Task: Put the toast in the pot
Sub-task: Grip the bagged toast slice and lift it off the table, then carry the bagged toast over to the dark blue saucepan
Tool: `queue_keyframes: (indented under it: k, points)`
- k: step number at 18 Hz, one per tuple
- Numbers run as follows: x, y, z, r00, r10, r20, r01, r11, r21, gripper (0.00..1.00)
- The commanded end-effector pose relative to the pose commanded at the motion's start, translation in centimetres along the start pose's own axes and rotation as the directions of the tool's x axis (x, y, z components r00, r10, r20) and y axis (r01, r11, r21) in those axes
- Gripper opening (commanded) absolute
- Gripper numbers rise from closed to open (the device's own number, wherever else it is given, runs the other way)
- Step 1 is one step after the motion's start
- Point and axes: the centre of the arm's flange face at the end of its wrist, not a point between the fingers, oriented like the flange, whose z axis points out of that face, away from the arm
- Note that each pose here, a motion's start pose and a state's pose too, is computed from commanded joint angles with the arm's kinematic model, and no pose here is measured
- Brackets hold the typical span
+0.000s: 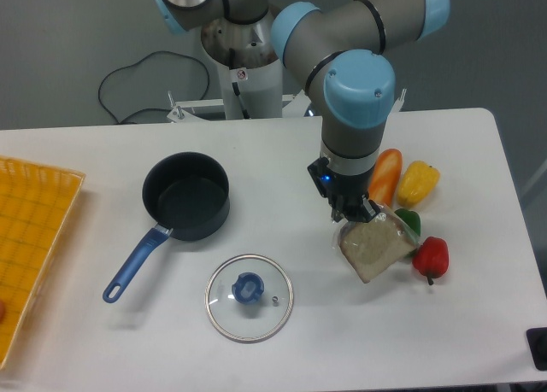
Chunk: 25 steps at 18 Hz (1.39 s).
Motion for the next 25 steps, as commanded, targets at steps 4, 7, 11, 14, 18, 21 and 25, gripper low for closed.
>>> queue_keyframes:
  k: [4,7,11,14,18,21,25]
  points:
    - [0.9,-0.7,-0.7,1.0,-0.004,-0.002,0.005,1.0,0.008,0.0]
    - [2.6,-0.7,-1.0,1.0,-0.017,-0.011,0.017,0.999,0.033,0.0]
    - [4.4,-0.3,-1.3,1.0,-0.02,-0.014,0.02,0.999,0.041,0.0]
    - [5.5,-0.3,-1.5,0.999,-0.027,-0.022,0.028,0.997,0.069,0.0]
    - [7.9,-0.4,-2.9,0.998,-0.06,-0.033,0.065,0.987,0.146,0.0]
    - [10.0,-0.2,-3.1,0.997,-0.063,-0.042,0.069,0.984,0.165,0.0]
    - [12.2,-0.3,-3.4,0.996,-0.062,-0.062,0.075,0.97,0.23,0.0]
